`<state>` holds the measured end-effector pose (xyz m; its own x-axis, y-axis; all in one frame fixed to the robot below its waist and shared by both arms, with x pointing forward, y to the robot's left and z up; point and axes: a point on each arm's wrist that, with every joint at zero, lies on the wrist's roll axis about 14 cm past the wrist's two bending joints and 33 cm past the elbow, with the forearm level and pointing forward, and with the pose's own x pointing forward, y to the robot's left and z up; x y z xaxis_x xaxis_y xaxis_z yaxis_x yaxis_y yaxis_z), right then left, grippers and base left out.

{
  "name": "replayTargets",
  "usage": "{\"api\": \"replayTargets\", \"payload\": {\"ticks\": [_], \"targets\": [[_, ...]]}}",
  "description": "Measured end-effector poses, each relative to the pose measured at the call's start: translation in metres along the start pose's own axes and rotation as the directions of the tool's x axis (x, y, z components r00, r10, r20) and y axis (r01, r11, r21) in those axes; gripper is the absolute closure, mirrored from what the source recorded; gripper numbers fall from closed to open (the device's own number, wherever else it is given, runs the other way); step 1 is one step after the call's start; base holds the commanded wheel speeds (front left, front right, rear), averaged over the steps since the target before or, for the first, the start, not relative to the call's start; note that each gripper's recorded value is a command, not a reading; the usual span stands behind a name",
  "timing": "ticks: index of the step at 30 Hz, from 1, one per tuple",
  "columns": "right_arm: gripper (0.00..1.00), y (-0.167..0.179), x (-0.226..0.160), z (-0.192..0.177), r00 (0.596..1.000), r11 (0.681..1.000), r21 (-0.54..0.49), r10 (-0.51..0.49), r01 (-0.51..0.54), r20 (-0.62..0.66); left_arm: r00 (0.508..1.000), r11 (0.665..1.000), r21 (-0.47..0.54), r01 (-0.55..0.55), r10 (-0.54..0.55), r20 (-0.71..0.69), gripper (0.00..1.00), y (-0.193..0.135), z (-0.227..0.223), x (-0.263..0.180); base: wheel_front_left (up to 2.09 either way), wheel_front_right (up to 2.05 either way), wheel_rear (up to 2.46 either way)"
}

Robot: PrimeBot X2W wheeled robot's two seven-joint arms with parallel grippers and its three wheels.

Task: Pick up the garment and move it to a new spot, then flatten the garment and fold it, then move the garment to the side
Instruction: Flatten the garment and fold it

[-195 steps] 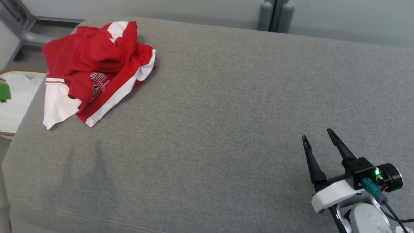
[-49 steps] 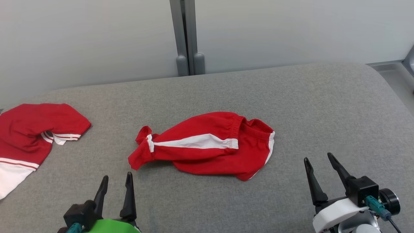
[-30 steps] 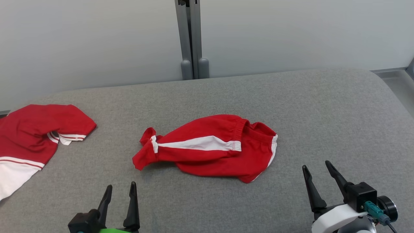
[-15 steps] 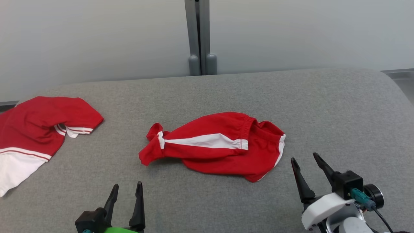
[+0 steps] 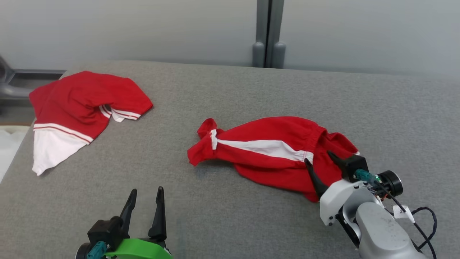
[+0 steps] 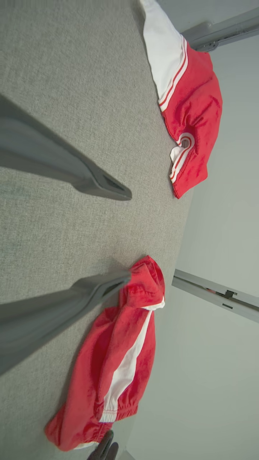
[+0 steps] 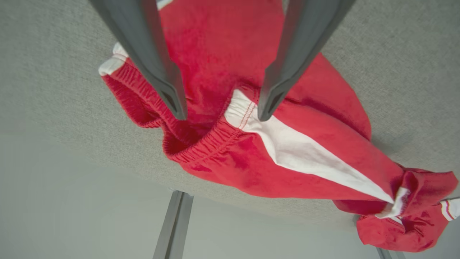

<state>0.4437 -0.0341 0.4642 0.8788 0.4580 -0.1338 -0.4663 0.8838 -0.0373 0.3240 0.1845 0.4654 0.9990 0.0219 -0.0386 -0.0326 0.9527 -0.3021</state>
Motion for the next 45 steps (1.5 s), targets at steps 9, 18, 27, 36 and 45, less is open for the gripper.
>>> {"api": "replayTargets", "payload": {"ticks": [9,18,27,36,45], "targets": [[0.22,0.032,0.037,-0.025,0.989,0.994,0.002,0.112,-0.112,-0.100,0.994,0.994,0.000,-0.113,0.113,-0.006,0.00,0.031,0.000,-0.009,0.00,0.00,0.00],[1.00,0.050,0.052,0.010,0.985,0.985,0.011,0.174,-0.174,0.009,0.992,0.992,0.002,-0.124,0.124,-0.017,0.00,0.033,-0.003,-0.005,0.00,0.00,0.00],[1.00,0.046,0.037,0.050,0.979,0.986,-0.016,0.165,-0.164,0.117,0.999,0.999,0.001,-0.043,0.043,0.019,0.00,0.010,0.007,0.005,0.00,0.00,0.00],[1.00,-0.006,-0.008,0.013,1.000,0.999,0.045,-0.024,0.023,0.018,0.998,0.999,0.004,0.040,-0.040,0.039,0.00,-0.015,0.012,0.011,0.00,0.00,0.00],[1.00,-0.038,-0.039,-0.033,0.986,0.984,0.092,-0.145,0.152,-0.087,0.997,0.997,0.009,0.071,-0.071,0.012,0.00,-0.024,0.004,0.016,0.00,0.00,0.00]]}}
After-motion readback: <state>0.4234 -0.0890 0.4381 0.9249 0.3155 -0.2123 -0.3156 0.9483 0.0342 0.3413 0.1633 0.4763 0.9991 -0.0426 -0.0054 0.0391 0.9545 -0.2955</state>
